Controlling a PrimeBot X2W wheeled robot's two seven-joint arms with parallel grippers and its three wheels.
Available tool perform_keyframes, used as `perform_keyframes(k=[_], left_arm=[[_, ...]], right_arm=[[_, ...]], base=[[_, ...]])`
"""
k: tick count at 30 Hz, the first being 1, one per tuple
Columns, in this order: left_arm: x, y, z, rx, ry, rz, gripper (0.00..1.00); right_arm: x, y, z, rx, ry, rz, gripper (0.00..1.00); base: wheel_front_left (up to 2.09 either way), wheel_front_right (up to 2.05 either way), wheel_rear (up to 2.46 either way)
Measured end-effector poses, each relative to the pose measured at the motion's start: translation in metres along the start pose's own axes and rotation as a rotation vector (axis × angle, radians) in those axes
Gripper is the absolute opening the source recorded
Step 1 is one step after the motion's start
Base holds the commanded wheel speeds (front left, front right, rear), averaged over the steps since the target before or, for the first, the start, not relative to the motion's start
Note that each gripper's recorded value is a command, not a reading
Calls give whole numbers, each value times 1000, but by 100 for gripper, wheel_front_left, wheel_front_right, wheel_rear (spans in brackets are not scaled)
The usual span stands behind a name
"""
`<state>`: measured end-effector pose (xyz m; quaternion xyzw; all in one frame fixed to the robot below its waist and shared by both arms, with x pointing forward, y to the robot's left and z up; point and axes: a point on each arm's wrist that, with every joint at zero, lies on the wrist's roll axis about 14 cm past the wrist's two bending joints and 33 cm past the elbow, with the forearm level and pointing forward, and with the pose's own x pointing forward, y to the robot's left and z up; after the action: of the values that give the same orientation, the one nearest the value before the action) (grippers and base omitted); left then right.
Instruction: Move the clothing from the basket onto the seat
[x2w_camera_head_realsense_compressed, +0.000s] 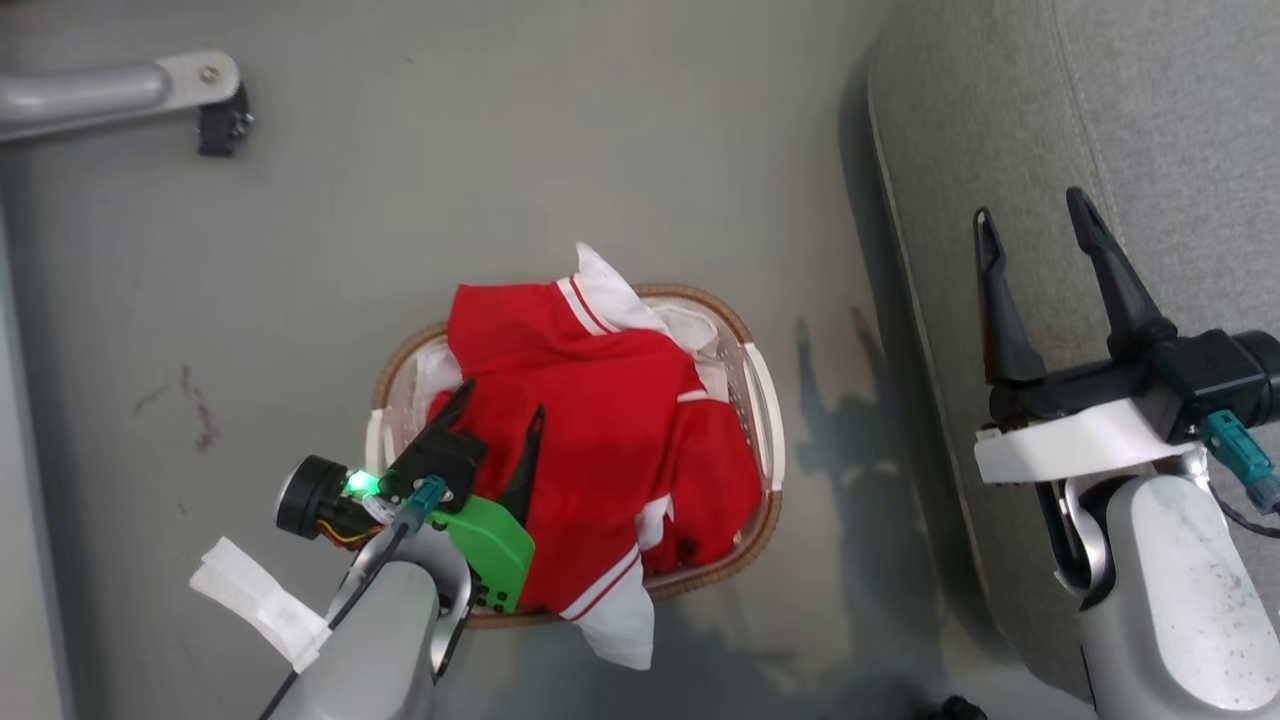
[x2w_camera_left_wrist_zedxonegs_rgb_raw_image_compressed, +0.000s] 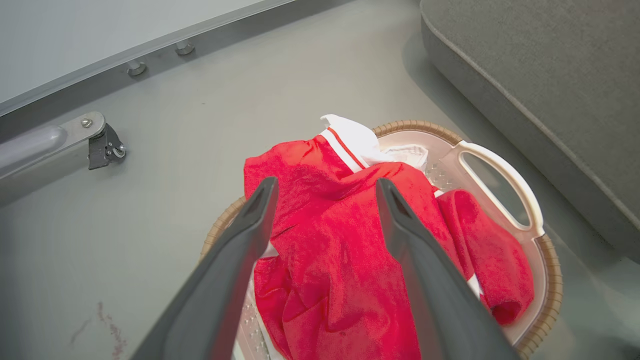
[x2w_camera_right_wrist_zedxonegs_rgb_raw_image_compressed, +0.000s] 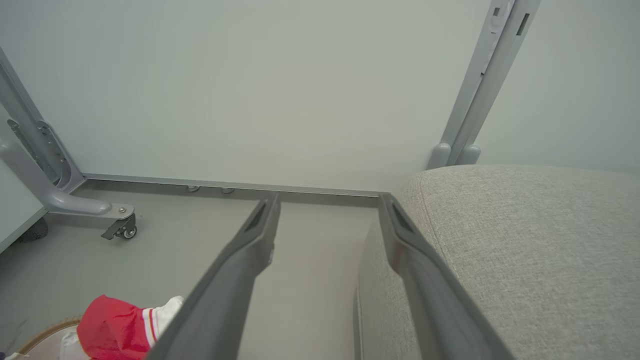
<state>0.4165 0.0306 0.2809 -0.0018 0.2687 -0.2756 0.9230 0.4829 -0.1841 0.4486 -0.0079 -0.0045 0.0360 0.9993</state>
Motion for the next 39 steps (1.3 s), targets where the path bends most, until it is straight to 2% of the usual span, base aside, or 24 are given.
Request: perform_keyframes(k=[11,16,32,33,34,35,36,38,39], left_arm=[[37,-6,-78,56,229,-123,100],[49,-1,-106,79,313,-131,100],[69,-2,-152,118,502,-175,100],[69,-2,-154,118,513,-177,86],[68,-3,-156,114,528,-179,47],[68,-3,-158,111,542,-181,38],[67,-4,-159,112,555,-182,18],[65,-4,-160,114,573,-183,0],[65,-4,-161,113,579,-181,0]], right_arm=[[14,-17,-33,15,45,-36,100],[12,-24,-47,26,77,-56,100],[4,-39,-68,38,133,-95,100],[4,-40,-68,38,133,-97,100],[3,-40,-68,37,134,-99,100],[3,-41,-68,37,135,-100,100],[2,-41,-68,38,135,-102,100],[2,-42,-67,40,133,-104,100],[2,-42,-66,40,131,-104,100]], base=[[0,0,0],[0,0,0],[0,0,0],[0,0,0],[0,0,0],[0,0,0],[0,0,0],[0,0,0],[0,0,0]])
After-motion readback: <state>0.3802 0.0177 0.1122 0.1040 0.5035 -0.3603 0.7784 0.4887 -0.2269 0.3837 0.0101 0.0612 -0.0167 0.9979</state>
